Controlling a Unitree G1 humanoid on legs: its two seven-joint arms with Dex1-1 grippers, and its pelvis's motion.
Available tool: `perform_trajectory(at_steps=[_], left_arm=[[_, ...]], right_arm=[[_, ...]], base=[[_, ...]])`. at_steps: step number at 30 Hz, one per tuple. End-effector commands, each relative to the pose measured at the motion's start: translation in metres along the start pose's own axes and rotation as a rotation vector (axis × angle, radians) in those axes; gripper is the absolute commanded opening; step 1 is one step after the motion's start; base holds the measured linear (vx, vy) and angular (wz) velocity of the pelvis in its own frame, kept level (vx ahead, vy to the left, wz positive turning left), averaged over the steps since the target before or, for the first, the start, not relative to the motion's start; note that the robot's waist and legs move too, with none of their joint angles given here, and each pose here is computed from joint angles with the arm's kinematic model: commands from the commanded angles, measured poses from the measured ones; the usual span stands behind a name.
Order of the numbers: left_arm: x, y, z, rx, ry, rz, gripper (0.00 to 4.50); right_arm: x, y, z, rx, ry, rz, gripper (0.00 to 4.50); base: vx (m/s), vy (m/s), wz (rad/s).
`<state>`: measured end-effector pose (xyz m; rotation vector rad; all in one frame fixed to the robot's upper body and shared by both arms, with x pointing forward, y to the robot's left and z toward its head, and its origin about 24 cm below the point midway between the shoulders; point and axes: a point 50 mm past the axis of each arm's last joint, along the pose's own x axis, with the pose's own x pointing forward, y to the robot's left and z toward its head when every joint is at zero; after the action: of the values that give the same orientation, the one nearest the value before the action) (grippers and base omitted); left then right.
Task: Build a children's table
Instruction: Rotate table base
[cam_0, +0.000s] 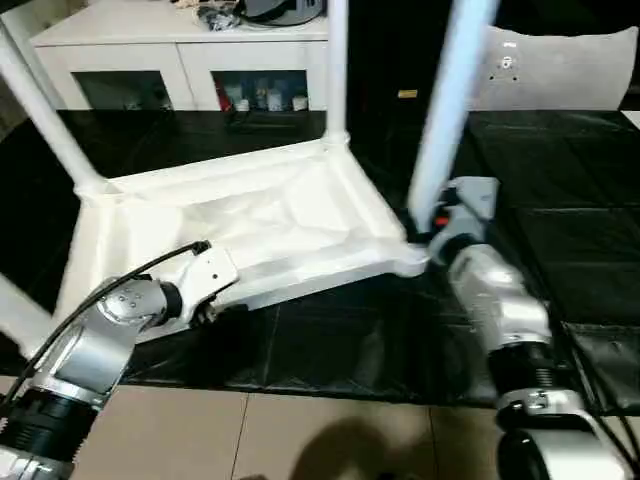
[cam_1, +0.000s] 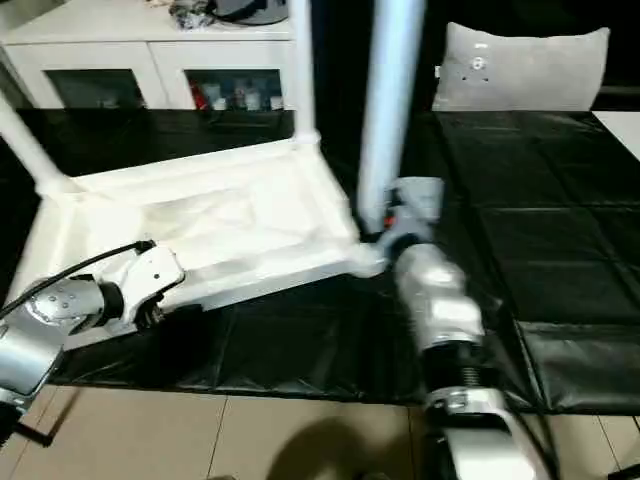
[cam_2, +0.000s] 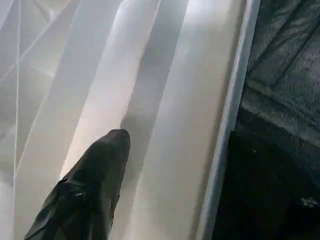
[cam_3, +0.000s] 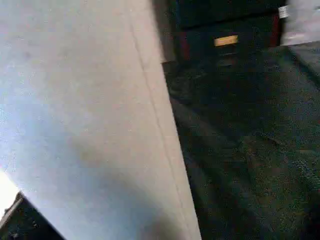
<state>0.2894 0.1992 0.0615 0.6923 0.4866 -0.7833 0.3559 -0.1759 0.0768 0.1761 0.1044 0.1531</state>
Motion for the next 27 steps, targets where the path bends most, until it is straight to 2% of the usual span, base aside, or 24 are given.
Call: perform_trajectory(at_steps=[1, 7, 8, 10, 12, 17, 18, 21, 25, 26, 27], left_arm=[[-0.001, 0.009, -0.003, 0.009, 0.029, 0.060, 3.51], [0.014, 0.015, 0.009, 0.028, -0.007, 0.097, 3.51], [0.022, 0.019, 0.017, 0.032, -0.030, 0.124, 3.51], [0.023, 0.020, 0.018, 0.030, -0.036, 0.130, 3.51], [0.038, 0.028, 0.035, 0.009, -0.081, 0.204, 3.51], [0.051, 0.030, 0.046, -0.068, -0.143, 0.281, 3.51], [0.051, 0.030, 0.046, -0.068, -0.143, 0.281, 3.51], [0.052, 0.024, 0.051, -0.127, -0.214, 0.290, 3.51], [0.044, 0.021, 0.051, -0.296, -0.331, 0.371, 3.51], [0.037, 0.018, 0.047, -0.359, -0.365, 0.428, 3.80], [0.032, 0.015, 0.043, -0.381, -0.381, 0.453, 3.85]], right_arm=[[-0.004, -0.019, 0.014, 0.004, -0.063, -0.080, 4.50], [-0.019, -0.048, 0.020, -0.014, -0.081, -0.181, 4.50], [-0.026, -0.060, 0.022, -0.019, -0.085, -0.229, 4.50], [-0.027, -0.062, 0.022, -0.021, -0.084, -0.238, 4.50], [-0.038, -0.078, 0.025, -0.055, -0.092, -0.306, 4.50], [-0.048, -0.093, 0.027, -0.103, -0.075, -0.359, 4.50], [-0.048, -0.093, 0.027, -0.103, -0.075, -0.359, 4.50], [-0.049, -0.089, 0.027, -0.198, -0.035, -0.265, 4.50], [-0.052, -0.083, 0.035, -0.218, -0.067, -0.203, 4.50], [-0.056, -0.081, 0.040, -0.222, -0.084, -0.179, 4.50], [-0.059, -0.080, 0.041, -0.238, -0.086, -0.169, 4.50]], base=[[0.000, 0.000, 0.00], [0.000, 0.000, 0.00], [0.000, 0.000, 0.00], [0.000, 0.000, 0.00], [0.000, 0.000, 0.00], [0.000, 0.000, 0.00], [0.000, 0.000, 0.00], [0.000, 0.000, 0.00], [0.000, 0.000, 0.00], [0.000, 0.000, 0.00], [0.000, 0.000, 0.00]])
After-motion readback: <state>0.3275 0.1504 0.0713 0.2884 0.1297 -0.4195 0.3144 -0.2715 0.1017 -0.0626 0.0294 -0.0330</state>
